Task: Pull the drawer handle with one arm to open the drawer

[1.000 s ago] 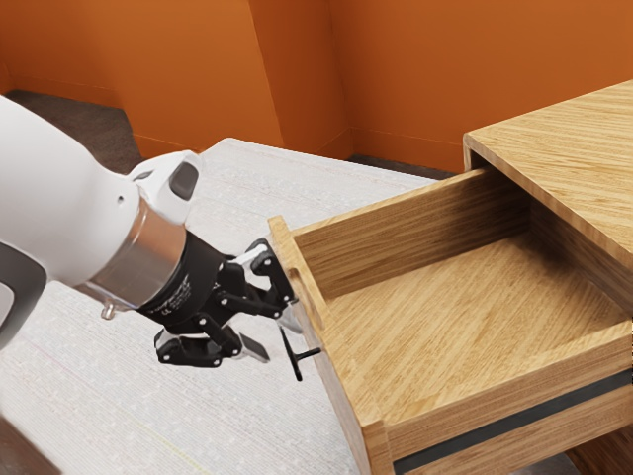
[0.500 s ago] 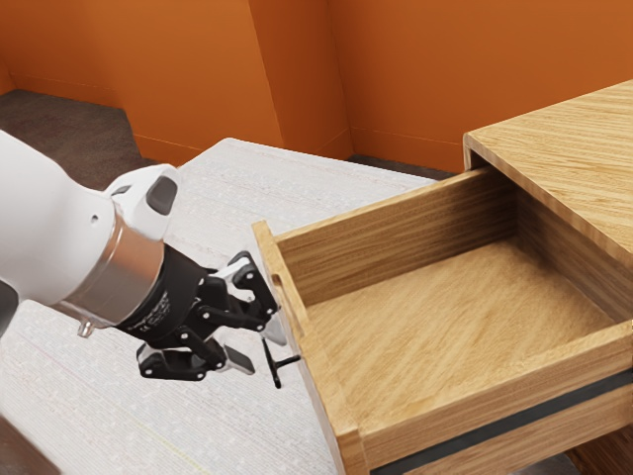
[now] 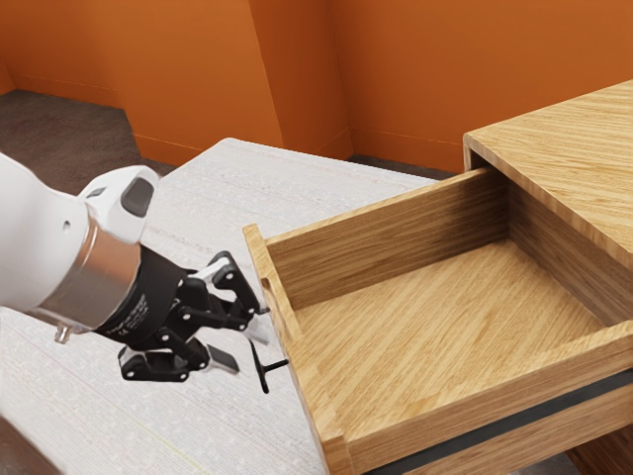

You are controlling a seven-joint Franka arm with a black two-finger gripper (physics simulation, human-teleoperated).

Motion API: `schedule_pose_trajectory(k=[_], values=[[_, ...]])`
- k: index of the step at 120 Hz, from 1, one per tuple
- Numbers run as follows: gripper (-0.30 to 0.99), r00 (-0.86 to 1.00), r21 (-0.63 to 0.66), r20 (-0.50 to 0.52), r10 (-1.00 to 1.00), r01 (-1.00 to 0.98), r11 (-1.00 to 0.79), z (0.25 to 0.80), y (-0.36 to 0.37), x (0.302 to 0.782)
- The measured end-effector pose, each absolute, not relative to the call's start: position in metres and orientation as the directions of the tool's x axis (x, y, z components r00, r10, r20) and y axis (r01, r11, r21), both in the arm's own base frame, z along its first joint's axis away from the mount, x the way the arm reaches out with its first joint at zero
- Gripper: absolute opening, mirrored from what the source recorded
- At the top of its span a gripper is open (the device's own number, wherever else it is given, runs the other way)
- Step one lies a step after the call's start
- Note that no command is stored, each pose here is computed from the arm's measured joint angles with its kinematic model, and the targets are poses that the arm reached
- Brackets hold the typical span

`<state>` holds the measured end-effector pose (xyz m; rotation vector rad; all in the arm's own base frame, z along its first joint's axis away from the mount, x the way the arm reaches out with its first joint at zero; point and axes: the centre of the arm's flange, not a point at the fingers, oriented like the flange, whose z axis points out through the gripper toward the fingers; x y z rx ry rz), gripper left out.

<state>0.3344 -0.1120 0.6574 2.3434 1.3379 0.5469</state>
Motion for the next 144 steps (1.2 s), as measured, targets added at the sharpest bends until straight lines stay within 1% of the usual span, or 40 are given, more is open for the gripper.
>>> schedule_pose_trajectory(k=[18,36,42,46,53,59,65,71,81,91,100,113,126,144], values=[[0.21,0.466,0.515,0.183,0.866,0.705,-0.488,0.670,-0.111,0.331],[0.21,0.451,0.524,0.226,0.863,0.691,-0.498,0.704,-0.109,0.327],[0.21,0.435,0.532,0.237,0.869,0.690,-0.491,0.728,-0.107,0.329],[0.24,0.398,0.536,0.238,0.886,0.707,-0.462,0.758,-0.101,0.343],[0.35,0.297,0.524,0.213,0.931,0.769,-0.366,0.807,-0.075,0.376],[0.42,0.205,0.477,0.191,0.960,0.836,-0.273,0.820,-0.045,0.399],[0.48,0.092,0.409,0.153,0.984,0.901,-0.148,0.813,-0.001,0.411],[0.52,-0.027,0.315,0.129,0.991,0.949,-0.016,0.790,0.047,0.424],[0.58,-0.105,0.143,0.128,0.986,0.986,0.086,0.736,0.076,0.454],[0.62,-0.160,0.054,0.126,0.979,0.987,0.155,0.706,0.098,0.461],[0.64,-0.201,0.017,0.114,0.973,0.980,0.201,0.694,0.112,0.460],[0.66,-0.242,0.002,0.047,0.969,0.970,0.242,0.691,0.120,0.452],[0.67,-0.240,-0.008,0.006,0.971,0.971,0.240,0.690,0.109,0.450],[0.68,-0.240,-0.014,-0.013,0.971,0.971,0.240,0.690,0.100,0.448]])
